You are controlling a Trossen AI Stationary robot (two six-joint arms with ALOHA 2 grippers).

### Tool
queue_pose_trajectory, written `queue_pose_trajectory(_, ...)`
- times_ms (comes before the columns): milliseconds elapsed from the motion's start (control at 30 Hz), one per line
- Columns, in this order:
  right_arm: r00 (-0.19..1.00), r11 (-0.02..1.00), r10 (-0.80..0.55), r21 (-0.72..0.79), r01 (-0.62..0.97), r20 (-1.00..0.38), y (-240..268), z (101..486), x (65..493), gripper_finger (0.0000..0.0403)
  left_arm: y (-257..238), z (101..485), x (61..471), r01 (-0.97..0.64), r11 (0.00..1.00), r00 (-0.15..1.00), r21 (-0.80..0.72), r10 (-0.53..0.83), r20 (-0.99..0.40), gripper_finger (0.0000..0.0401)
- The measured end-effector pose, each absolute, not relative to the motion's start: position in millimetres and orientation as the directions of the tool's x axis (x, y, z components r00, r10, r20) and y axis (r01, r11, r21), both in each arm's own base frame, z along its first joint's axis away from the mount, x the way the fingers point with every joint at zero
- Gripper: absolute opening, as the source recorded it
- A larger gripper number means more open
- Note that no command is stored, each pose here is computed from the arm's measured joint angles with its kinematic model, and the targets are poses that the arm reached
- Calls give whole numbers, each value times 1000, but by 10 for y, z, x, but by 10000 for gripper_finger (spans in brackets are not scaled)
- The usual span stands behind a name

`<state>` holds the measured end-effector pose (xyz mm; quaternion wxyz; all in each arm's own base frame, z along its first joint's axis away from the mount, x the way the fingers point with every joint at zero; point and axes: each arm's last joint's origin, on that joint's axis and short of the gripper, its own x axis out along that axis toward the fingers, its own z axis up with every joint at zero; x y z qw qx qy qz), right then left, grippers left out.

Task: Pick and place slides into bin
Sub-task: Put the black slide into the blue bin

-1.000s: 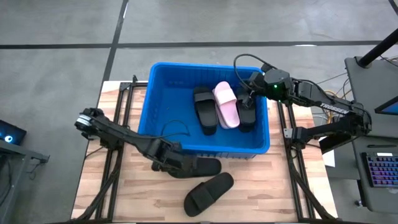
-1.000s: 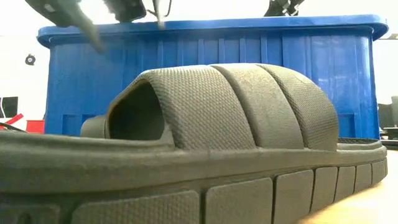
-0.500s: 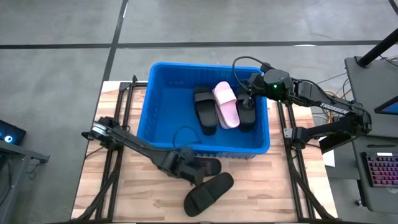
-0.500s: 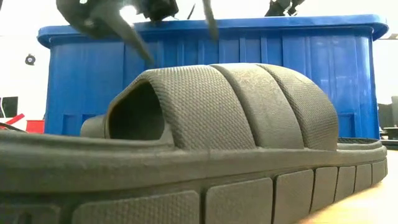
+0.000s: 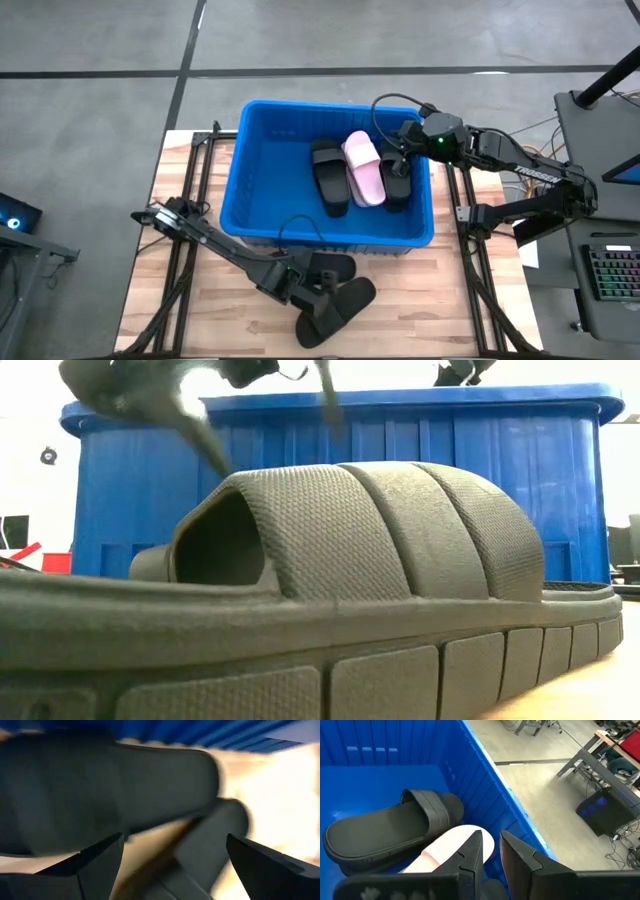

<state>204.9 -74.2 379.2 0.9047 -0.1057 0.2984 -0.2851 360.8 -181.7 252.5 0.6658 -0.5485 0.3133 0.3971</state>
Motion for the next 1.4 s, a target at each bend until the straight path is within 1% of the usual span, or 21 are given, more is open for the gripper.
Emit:
queue_pose_trajectory(200, 651, 817, -576, -362, 449, -494, -739, 3777, 2040, 57, -1837, 2409, 3596, -924, 85, 383, -374, 233, -894, 338)
queue_pose_trajectory(367, 651, 817, -576, -362, 449, -494, -740, 3777, 2040, 57, -1891, 2385, 3573, -934, 106, 358, -342, 263, -896, 338)
queue_pose_trajectory(633, 651, 817, -577, -362, 449, -493, -740, 3778, 2041, 57, -1900, 2348, 3559, -944, 107, 328, -311, 252, -910, 338)
queue_pose_trajectory(867, 651, 817, -577, -357, 453, -493, -740, 3778, 2041, 57, -1847, 2155, 3538, -982, 10, 183, -188, 287, -941, 338)
queue_pose_trajectory(1000, 652, 817, -577, -335, 469, -493, -740, 3778, 2041, 57, -1836, 2080, 3554, -990, -2, 137, -143, 267, -954, 338)
queue_pose_trajectory(1133, 652, 817, -576, -333, 471, -493, -740, 3778, 2041, 57, -1828, 2012, 3587, -993, -11, 110, -116, 242, -964, 338)
queue_pose_trajectory(1300, 652, 817, -576, -319, 481, -493, -740, 3778, 2041, 57, -1790, 2021, 3610, -992, -24, 112, -121, 235, -966, 338)
queue_pose_trajectory(1400, 652, 817, -576, -319, 481, -493, -739, 3778, 2041, 57, -1731, 2021, 3610, -995, -40, 75, -86, 223, -972, 338)
